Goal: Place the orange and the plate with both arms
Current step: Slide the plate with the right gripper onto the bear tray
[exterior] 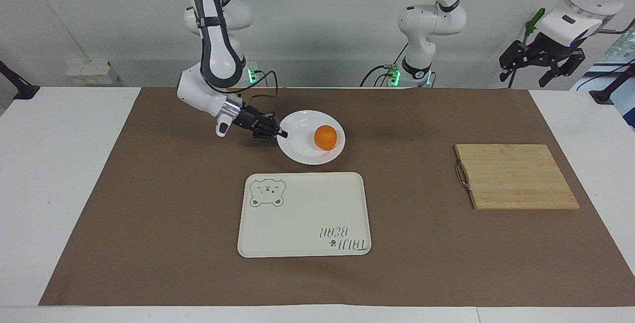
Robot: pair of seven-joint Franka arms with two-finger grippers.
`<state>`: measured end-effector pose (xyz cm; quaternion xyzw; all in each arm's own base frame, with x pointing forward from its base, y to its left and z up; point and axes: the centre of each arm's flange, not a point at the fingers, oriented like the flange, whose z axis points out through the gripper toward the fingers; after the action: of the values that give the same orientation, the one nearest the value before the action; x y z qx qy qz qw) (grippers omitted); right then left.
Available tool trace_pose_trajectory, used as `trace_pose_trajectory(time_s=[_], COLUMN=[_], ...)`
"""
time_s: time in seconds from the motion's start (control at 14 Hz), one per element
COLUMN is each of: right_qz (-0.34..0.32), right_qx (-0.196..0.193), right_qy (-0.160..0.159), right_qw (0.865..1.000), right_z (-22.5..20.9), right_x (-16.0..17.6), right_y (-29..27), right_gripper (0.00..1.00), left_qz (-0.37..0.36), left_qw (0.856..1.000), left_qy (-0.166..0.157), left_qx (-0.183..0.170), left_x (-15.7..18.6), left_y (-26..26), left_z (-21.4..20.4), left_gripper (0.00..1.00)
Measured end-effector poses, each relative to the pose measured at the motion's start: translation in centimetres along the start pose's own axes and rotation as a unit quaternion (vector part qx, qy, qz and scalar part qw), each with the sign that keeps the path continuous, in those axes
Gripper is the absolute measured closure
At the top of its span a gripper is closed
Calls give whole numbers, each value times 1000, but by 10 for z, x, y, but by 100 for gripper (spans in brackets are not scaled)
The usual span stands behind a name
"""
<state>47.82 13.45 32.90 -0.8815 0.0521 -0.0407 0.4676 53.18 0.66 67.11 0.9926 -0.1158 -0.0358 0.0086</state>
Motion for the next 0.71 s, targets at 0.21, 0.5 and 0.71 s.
trace_pose_trajectory(time_s=[0.21, 0.5, 0.71], right_qz=[7, 15, 15], right_qx=[-2, -18, -19], right_qy=[4, 10, 17], right_qw=[1000, 1000, 1000], right_z=[5, 8, 17], right_x=[28, 80, 114], right_y=[-12, -32, -29], right_gripper=[96, 96, 96], left_qz=[0, 0, 0], left_qw=[1000, 1000, 1000], left_qy=[0, 0, 0], left_qx=[0, 0, 0], left_x=[0, 0, 0], left_y=[0, 0, 0], left_z=[0, 0, 0], left_gripper=[0, 0, 0])
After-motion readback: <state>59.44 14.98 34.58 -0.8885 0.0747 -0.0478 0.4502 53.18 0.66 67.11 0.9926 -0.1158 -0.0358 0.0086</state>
